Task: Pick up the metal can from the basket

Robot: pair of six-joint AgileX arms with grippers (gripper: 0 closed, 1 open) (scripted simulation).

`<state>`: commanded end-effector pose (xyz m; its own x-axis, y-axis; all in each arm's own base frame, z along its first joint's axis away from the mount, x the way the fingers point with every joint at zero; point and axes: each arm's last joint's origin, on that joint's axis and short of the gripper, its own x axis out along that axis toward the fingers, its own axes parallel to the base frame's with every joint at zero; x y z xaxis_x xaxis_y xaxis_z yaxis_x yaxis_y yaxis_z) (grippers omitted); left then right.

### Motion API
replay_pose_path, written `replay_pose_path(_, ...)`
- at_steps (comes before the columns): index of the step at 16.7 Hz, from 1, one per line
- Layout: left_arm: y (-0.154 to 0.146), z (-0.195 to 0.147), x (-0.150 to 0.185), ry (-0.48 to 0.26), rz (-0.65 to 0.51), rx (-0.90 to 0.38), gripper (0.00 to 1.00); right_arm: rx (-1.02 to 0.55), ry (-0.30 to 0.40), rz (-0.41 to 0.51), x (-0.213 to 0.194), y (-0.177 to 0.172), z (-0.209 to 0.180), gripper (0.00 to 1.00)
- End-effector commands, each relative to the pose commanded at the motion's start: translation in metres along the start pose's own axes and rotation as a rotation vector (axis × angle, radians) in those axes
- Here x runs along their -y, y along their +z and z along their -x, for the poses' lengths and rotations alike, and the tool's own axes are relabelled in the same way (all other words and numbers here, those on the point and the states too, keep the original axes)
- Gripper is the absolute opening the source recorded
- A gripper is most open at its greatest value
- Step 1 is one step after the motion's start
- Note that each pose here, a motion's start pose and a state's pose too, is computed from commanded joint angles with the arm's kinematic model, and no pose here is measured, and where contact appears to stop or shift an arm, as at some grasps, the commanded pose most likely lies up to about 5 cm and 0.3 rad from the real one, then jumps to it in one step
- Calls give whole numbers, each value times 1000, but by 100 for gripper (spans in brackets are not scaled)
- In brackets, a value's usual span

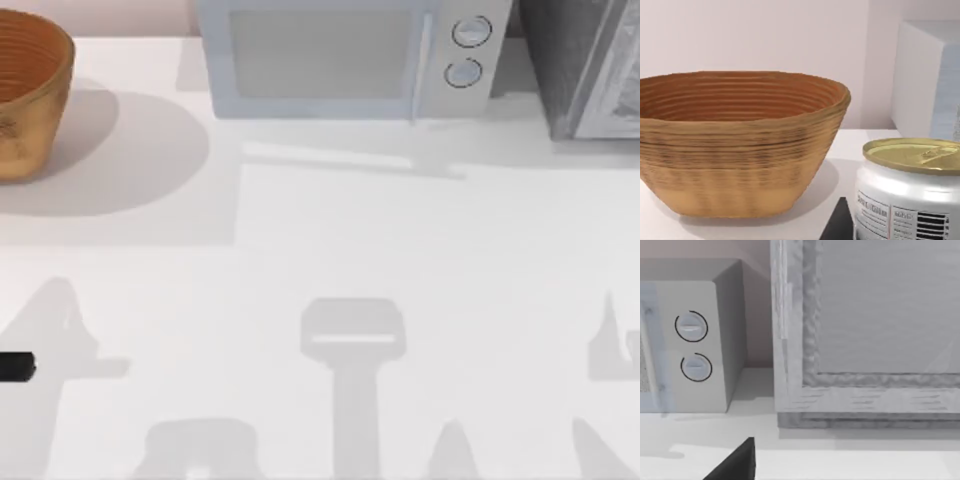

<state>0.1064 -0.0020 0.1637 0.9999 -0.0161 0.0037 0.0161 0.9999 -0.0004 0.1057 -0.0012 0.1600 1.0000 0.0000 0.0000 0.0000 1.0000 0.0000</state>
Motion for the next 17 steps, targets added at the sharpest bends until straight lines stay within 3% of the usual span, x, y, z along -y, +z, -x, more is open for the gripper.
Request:
replay_pose_path(3, 19, -4, 2, -57, 8, 41, 0, 0, 0, 0, 0, 0, 0, 100)
replay_pose_path(7, 54, -18, 8, -185, 8, 98, 0, 0, 0, 0, 0, 0, 0, 100)
replay_pose_path(17, 109, -88, 23, -513, -22, 181, 0, 0, 0, 0, 0, 0, 0, 100)
